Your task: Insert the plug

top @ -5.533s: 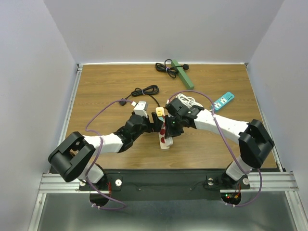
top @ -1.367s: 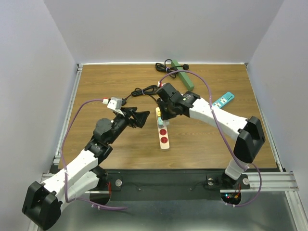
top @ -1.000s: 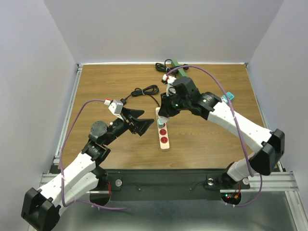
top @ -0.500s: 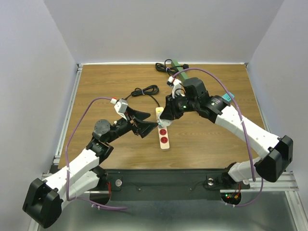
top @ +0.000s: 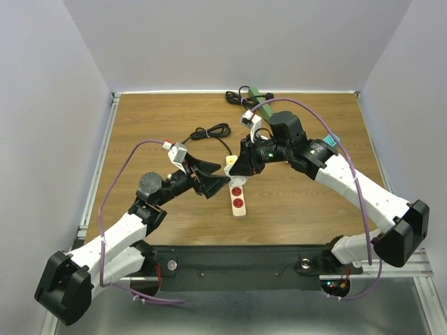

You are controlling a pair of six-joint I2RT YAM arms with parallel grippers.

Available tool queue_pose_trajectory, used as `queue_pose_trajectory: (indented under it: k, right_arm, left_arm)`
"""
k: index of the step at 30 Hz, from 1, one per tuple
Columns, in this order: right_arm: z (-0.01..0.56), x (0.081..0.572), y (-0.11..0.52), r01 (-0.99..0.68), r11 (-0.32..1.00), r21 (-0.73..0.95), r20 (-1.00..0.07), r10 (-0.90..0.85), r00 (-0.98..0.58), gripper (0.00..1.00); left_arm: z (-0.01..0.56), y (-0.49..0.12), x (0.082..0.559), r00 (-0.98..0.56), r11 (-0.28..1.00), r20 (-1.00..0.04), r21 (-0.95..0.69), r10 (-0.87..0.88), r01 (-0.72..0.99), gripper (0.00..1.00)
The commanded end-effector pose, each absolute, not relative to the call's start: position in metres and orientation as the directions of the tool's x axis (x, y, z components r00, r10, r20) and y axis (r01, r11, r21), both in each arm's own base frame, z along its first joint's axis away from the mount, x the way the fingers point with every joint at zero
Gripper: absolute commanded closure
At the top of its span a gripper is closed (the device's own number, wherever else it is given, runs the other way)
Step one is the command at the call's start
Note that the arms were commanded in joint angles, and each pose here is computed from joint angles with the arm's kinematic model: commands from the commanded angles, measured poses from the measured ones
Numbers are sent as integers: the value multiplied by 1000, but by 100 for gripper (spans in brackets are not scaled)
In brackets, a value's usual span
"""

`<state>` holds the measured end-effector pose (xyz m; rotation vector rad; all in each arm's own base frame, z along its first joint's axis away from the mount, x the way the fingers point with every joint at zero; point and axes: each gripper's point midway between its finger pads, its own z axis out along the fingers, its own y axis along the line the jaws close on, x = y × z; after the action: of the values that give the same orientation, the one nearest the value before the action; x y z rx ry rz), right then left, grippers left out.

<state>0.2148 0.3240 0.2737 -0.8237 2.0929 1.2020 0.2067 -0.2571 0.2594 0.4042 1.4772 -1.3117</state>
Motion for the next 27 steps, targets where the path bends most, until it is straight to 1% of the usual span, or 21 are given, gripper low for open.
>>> queue_pose_trajectory:
  k: [1, 3, 6, 8, 9, 12, 16, 17, 20, 21, 24, 25, 26, 27]
  right_arm:
    - [302, 207, 329, -798, 312, 515, -793, -179, -582, 100]
    - [303, 206, 330, -798, 308, 517, -794, -175, -582, 100]
    - [305, 206, 330, -799, 304, 519, -795, -170, -582, 100]
    - [306, 205, 330, -799, 295, 524, -794, -170, -583, 100]
    - [307, 205, 330, -800, 293, 524, -795, -168, -583, 100]
    - [306, 201, 330, -802, 269, 534, -792, -174, -586, 100]
    - [303, 200, 328, -798, 258, 545, -785, -177, -594, 100]
    - [303, 198, 328, -798, 244, 551, -782, -182, -596, 100]
    - [299, 196, 328, -795, 230, 561, -775, -193, -602, 100]
    - [296, 196, 328, -793, 228, 564, -772, -196, -605, 99]
    - [295, 198, 325, -790, 234, 567, -770, -189, -609, 100]
    - [294, 200, 323, -785, 238, 572, -767, -184, -614, 100]
    - [295, 200, 322, -785, 237, 572, -768, -183, -614, 100]
    - [297, 200, 322, -787, 228, 574, -770, -179, -613, 100]
  left_arm:
    - [277, -259, 192, -328, 252, -855, -448, -402, 858, 12]
    - [275, -261, 191, -344, 237, -851, -457, -396, 858, 13]
    - [272, -266, 185, -361, 190, -853, -452, -377, 871, 19]
    - [274, -268, 177, -370, 144, -852, -446, -371, 883, 24]
    - [270, -268, 174, -382, 131, -850, -452, -364, 882, 28]
    - [271, -268, 171, -380, 111, -845, -448, -377, 887, 34]
    - [273, -268, 165, -383, 74, -845, -439, -374, 896, 51]
    - [279, -267, 162, -360, 59, -846, -413, -393, 909, 53]
    - [280, -267, 155, -378, 20, -838, -419, -394, 908, 58]
    - [281, -268, 153, -381, 5, -838, -415, -391, 910, 65]
    - [282, -268, 149, -377, -18, -840, -402, -390, 915, 76]
    - [280, -268, 147, -387, -28, -838, -408, -384, 913, 82]
    - [280, -268, 146, -386, -35, -839, -404, -383, 914, 84]
    - [279, -268, 144, -385, -42, -840, -401, -382, 915, 88]
